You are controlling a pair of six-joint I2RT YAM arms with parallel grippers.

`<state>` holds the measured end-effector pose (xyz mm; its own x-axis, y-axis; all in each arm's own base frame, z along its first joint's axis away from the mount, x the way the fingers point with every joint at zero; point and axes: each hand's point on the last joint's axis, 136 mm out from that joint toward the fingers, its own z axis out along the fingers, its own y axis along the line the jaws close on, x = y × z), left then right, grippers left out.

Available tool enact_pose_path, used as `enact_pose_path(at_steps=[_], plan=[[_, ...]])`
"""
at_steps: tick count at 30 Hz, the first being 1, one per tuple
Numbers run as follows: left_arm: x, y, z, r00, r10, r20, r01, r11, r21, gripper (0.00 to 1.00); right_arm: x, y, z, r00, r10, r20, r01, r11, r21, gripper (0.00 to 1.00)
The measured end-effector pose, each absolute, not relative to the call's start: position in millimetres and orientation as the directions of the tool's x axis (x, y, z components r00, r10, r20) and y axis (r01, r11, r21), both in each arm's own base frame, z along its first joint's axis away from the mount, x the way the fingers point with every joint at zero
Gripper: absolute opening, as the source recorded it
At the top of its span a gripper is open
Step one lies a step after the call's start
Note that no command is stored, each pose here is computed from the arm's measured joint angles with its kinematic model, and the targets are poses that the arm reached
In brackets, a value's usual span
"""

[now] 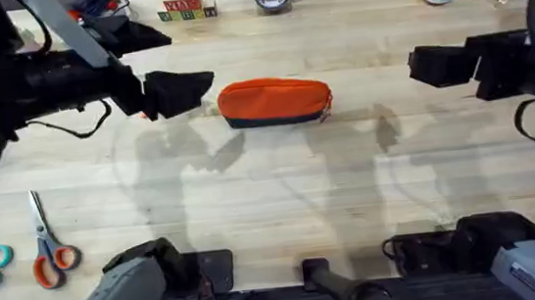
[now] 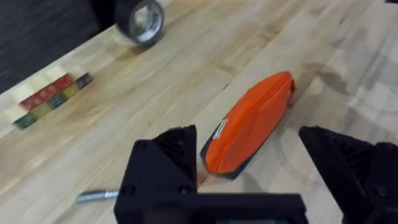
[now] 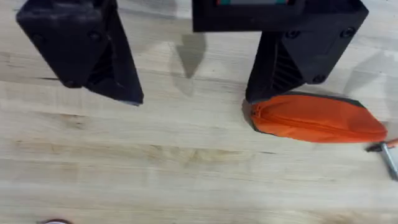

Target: Unzip the bag, pick up the pens from the table one at a time and place them inside, then zip the bag closed.

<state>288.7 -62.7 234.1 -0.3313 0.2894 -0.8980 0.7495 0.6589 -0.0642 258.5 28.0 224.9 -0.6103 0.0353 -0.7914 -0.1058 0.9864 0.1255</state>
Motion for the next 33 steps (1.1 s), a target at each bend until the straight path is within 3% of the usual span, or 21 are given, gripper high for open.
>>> enact_pose_path(at_steps=[8, 13, 19, 23, 33], plan=[[302.3, -66.5, 208.2, -0.299, 0.251, -0.921, 0.831, 0.543, -0.122, 0.991, 258.5, 28.0, 224.9, -0.610, 0.035, -0.791, -0.106, 0.986, 0.125, 0.998], [316.9, -63.5, 183.1, -0.313, 0.242, -0.918, 0.843, 0.516, -0.152, 0.992, 258.5, 28.0, 224.9, -0.610, 0.035, -0.791, -0.106, 0.986, 0.125, 0.998], [335.9, -57.8, 154.6, -0.269, 0.270, -0.925, 0.864, 0.492, -0.107, 0.993, 258.5, 28.0, 224.9, -0.610, 0.035, -0.791, -0.106, 0.986, 0.125, 0.998], [338.3, -57.3, 136.6, -0.302, 0.261, -0.917, 0.864, 0.481, -0.147, 0.993, 258.5, 28.0, 224.8, -0.611, 0.035, -0.791, -0.106, 0.986, 0.125, 0.998], [336.0, -64.4, 128.5, -0.248, 0.207, -0.946, 0.900, 0.411, -0.146, 0.992, 258.5, 28.0, 224.9, -0.610, 0.035, -0.791, -0.106, 0.986, 0.125, 0.997]])
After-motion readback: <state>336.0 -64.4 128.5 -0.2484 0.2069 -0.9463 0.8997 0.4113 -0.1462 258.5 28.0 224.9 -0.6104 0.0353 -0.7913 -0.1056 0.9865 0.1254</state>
